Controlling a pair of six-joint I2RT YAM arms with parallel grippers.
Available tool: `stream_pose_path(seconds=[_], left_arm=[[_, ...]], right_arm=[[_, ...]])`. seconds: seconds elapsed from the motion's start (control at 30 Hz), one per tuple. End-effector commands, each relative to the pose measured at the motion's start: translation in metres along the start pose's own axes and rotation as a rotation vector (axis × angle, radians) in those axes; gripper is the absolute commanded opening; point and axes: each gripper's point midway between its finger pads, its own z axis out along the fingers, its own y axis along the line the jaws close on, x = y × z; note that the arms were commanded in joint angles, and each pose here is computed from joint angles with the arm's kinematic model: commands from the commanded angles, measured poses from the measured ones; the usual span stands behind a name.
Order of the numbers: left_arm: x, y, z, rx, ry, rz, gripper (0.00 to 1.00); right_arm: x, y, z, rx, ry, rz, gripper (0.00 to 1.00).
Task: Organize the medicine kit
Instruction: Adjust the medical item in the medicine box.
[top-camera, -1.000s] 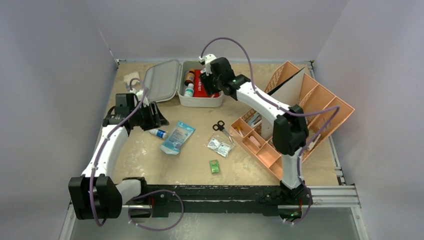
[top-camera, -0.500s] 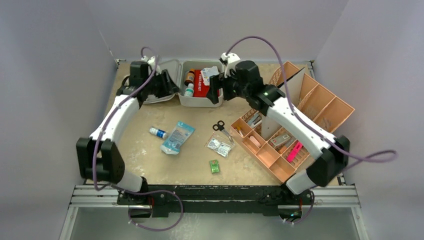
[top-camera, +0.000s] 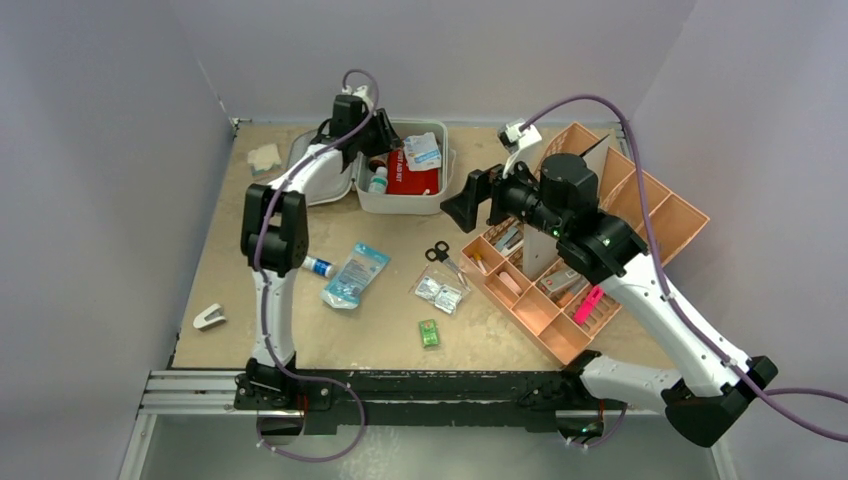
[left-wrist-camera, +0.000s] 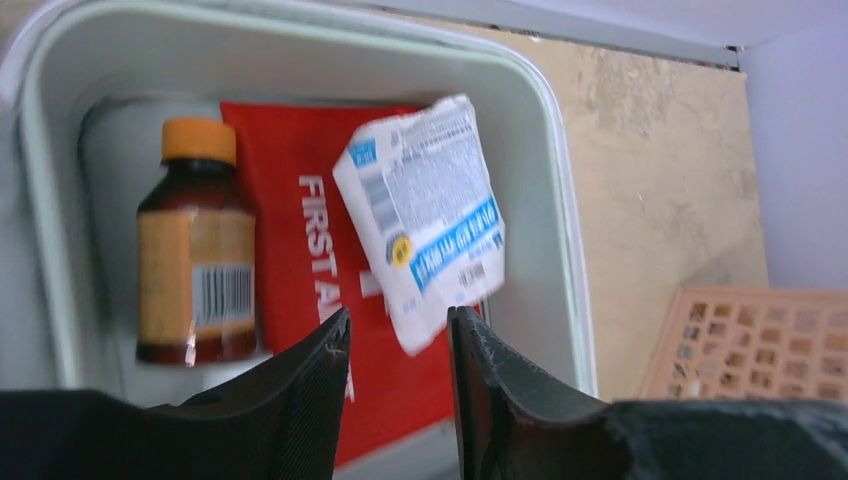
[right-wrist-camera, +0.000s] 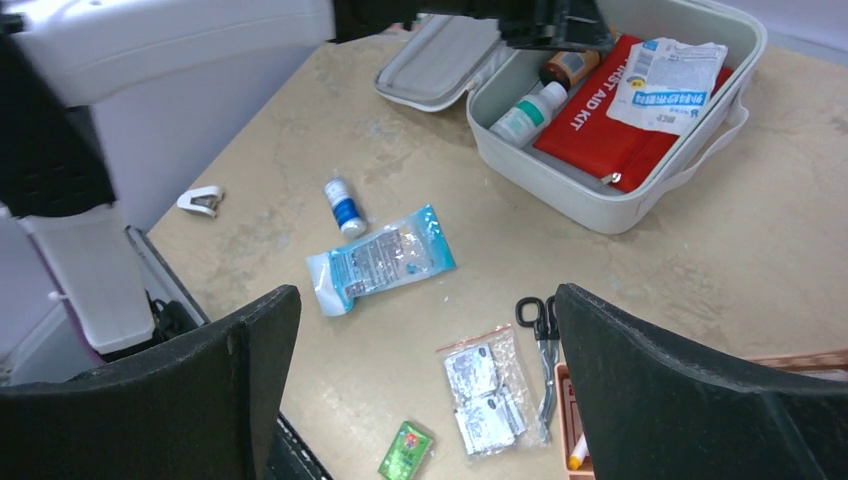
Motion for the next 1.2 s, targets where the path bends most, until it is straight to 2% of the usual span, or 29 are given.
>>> stream_pose_path(seconds=[0.0,0.23,0.43,0.67,0.83,1.0,1.17], left_arm=[[-0.023,-0.009,0.04,0.047,-0.093,0.038,0.4],[-0.015,0.002,0.087,0.102,-0.126,0.096,0.41],[-0.018,-0.017,0.102,0.205,-0.167,0.165,0.28],[-0.01,-0.028,0.11,0.271,-0.168,0.208,0.23],[-0.014,-0.034,0.098,0.26,-0.159,0.204,0.34],[-0.025,-0.042,0.065,0.201,-0.143,0.21,0.41],[-0.034,-0.037,0.042,0.118,-0.116,0.274,0.46]], right_arm=[[-0.004,0.009,-0.005,-0.039,-0.028,0.029,0.99],[-0.001,0.01,-0.006,-0.04,-0.021,0.031,0.99],[-0.004,0.006,-0.009,-0.023,-0.044,0.016,0.99],[0.001,0.001,-0.003,-0.004,-0.023,0.007,0.99],[0.005,-0.001,0.0,0.001,-0.006,0.003,0.99],[0.001,0.002,-0.002,-0.01,-0.017,-0.002,0.99],[-0.003,0.007,-0.01,-0.028,-0.035,-0.001,0.99]])
